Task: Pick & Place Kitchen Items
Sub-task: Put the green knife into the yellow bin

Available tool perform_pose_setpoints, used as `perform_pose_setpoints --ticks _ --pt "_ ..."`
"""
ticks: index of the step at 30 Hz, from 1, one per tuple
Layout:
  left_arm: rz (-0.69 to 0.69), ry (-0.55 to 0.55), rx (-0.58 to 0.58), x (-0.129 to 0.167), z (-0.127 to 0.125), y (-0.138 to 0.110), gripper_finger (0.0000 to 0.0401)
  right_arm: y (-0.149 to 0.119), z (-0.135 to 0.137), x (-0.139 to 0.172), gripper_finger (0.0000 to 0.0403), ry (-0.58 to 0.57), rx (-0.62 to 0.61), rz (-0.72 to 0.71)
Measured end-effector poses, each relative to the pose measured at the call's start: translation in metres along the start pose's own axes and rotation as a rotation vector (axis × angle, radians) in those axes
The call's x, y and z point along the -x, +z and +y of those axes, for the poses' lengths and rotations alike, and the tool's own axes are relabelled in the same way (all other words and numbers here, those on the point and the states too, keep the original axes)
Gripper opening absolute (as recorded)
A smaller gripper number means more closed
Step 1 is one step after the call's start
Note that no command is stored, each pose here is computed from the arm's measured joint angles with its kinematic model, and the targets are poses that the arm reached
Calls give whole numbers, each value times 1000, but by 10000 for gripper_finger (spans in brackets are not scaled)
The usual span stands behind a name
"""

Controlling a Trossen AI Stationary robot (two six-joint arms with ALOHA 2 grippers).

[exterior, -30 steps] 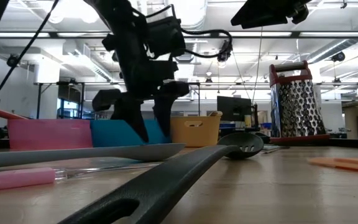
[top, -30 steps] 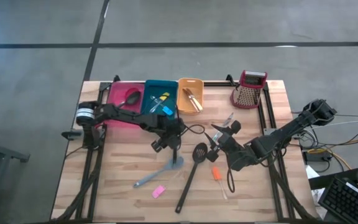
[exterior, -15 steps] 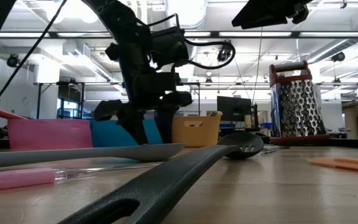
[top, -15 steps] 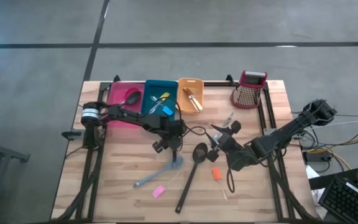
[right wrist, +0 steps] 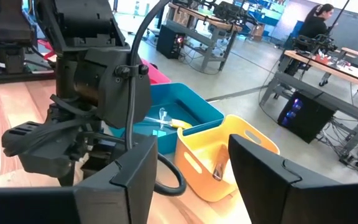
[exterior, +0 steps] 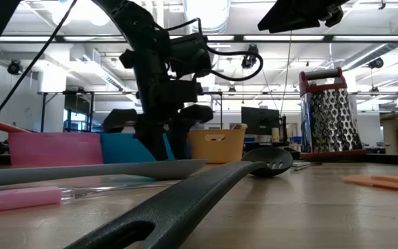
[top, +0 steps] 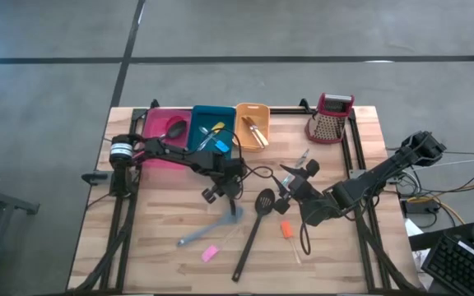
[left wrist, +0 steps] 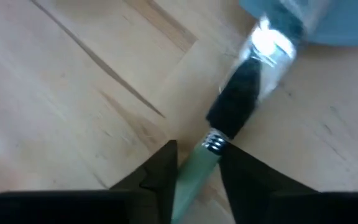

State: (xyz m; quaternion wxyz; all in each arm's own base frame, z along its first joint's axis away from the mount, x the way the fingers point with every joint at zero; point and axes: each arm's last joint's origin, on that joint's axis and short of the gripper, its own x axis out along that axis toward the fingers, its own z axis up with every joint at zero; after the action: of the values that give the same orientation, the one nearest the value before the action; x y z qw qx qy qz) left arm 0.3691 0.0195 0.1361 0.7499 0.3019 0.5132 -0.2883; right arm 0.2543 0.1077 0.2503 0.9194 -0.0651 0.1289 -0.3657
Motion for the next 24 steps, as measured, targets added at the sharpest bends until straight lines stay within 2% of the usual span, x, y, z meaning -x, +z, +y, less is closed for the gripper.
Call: perform_pose_setpoints --ticks 4,5,11,16,18,20,24 --pt "2 -15 19 0 -1 -1 51 0 0 0 199 0 0 0" --pt "2 -17 22 0 -1 -1 45 0 0 0 200 0 1 0" --pt "-3 -8 35 6 -1 1 45 0 0 0 194 0 2 1" --pt "-21 21 53 24 -3 4 45 0 0 0 178 -1 6 2" --pt "-32 27 69 36 -6 5 45 -1 0 0 172 -1 7 2" --pt "-79 85 82 55 -4 10 45 -1 0 0 168 -1 8 2" --pt "-152 188 197 92 -5 15 45 -1 0 0 164 -1 8 2"
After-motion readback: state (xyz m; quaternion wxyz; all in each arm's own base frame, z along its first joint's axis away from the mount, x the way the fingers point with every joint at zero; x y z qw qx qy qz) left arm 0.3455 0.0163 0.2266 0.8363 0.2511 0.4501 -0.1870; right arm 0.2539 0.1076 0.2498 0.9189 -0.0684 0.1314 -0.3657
